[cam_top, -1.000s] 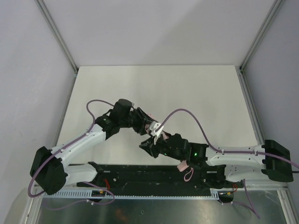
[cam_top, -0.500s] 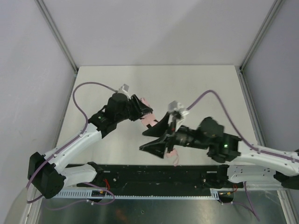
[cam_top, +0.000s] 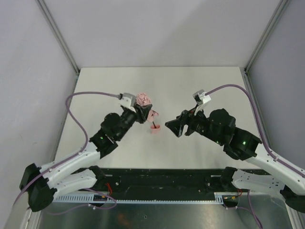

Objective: Put away the umbrella

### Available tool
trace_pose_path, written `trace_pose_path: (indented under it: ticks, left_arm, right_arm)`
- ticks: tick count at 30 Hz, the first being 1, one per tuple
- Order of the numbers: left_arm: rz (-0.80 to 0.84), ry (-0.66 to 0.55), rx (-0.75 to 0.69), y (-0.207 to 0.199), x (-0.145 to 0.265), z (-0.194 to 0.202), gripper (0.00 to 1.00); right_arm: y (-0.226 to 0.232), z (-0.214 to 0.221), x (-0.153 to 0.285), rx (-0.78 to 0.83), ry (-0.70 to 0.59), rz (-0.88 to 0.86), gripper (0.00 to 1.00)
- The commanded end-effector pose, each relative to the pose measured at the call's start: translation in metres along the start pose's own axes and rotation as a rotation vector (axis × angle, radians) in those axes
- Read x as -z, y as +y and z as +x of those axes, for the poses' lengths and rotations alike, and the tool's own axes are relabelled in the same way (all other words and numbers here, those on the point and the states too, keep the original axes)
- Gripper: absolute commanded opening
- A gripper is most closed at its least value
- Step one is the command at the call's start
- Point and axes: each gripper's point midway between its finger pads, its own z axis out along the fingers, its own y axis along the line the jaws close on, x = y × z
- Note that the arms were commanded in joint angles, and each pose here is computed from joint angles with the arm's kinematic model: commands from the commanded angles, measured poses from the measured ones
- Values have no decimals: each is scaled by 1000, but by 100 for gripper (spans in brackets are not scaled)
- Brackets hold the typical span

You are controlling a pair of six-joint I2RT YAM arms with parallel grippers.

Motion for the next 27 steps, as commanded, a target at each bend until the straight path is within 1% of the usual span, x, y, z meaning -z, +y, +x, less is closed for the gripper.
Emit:
trace_pose_path:
  ticks: [1,3,6,8,10,12,16,18,20,22,24,26,27]
  left_arm:
    - [35,-124,-143,-18,-3,8,0]
    - [41,-84,-150,-28,-1,42,0]
    - [20,49,-161,-32,-1,105,0]
    - [36,145,-159,-34,-1,147,0]
    - [33,212,-165,-32,1,175,0]
    - [16,234,-160,-26,5,185,0]
    - [97,272,-138,-33,5,192,0]
    - [119,268,-114,-37,7,182,0]
    - [178,246,-29,-44,10,158,0]
    - [260,239,146,-52,15,128,0]
    - [287,288,372,-50,21,107,1]
    - [290,380,593,-49,28,98,2]
    - [292,430,680,-47,31,97,3]
  right_arm:
    - [-9,3,6,-20,-1,32,73]
    - [-12,7,6,-24,1,36,73]
    - [-17,17,4,-33,20,43,73]
    - [-20,23,3,-39,32,46,73]
    - [-23,28,2,-44,43,49,73]
    - [-26,34,3,-49,53,57,73]
    - [-32,45,0,-63,82,60,73]
    - [-34,50,-2,-63,104,56,74]
    - [-39,57,-3,-56,134,68,76]
    - [-48,66,-4,-53,178,89,78]
    - [-55,75,-4,-64,221,106,79]
    - [-59,81,-4,-73,244,106,80]
    - [-59,83,-5,-76,251,98,80]
